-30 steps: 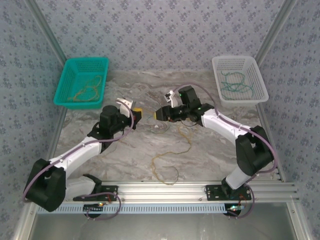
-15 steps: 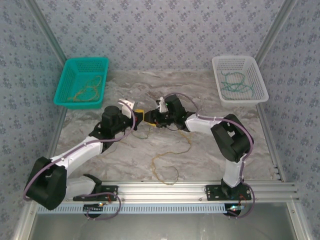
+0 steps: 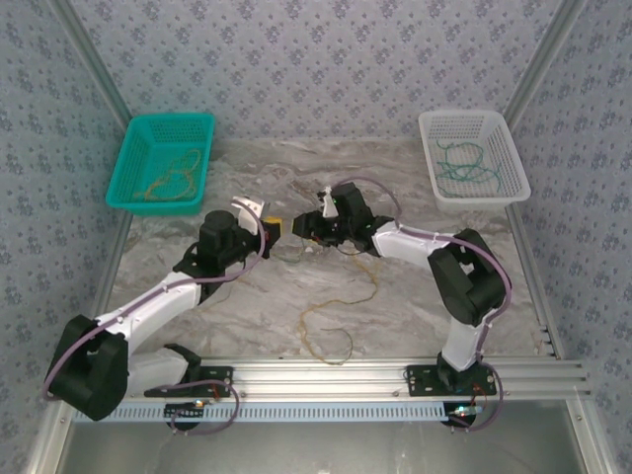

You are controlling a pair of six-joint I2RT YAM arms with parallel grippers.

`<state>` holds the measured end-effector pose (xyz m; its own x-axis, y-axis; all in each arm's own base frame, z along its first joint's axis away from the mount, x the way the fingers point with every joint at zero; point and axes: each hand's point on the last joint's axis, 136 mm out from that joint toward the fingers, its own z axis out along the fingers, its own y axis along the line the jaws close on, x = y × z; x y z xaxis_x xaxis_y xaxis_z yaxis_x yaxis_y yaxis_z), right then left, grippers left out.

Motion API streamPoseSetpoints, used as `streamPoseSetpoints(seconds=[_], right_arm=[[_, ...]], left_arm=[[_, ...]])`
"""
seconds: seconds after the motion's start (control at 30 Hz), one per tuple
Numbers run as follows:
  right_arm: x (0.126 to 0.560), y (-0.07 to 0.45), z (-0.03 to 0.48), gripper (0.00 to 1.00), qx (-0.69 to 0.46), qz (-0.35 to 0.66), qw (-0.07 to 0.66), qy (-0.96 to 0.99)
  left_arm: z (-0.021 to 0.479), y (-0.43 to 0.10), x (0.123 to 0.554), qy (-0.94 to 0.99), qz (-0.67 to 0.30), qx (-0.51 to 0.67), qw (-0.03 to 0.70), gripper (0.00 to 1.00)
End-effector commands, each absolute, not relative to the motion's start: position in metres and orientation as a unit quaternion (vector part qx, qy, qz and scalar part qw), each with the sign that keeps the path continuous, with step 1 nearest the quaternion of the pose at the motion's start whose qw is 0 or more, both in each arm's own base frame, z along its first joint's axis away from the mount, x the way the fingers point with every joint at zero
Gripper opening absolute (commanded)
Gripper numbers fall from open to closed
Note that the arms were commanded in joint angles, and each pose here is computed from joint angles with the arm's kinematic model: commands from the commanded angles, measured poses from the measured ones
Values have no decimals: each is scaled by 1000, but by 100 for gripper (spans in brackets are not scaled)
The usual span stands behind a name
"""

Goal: Untangle the cables

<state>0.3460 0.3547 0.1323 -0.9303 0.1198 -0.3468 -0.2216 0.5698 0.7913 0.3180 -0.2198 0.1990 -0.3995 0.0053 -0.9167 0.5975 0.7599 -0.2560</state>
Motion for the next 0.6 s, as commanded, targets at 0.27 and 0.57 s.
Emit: streamPoseSetpoints(seconds=[0.27, 0.57], right_arm=[[324, 336, 191, 50, -167, 488, 171, 840], [338, 328, 191, 50, -89, 517, 135, 841]], left_arm=[[208, -220, 314, 773, -292, 196, 528, 0], [207, -225, 309, 764, -296, 222, 529, 0]])
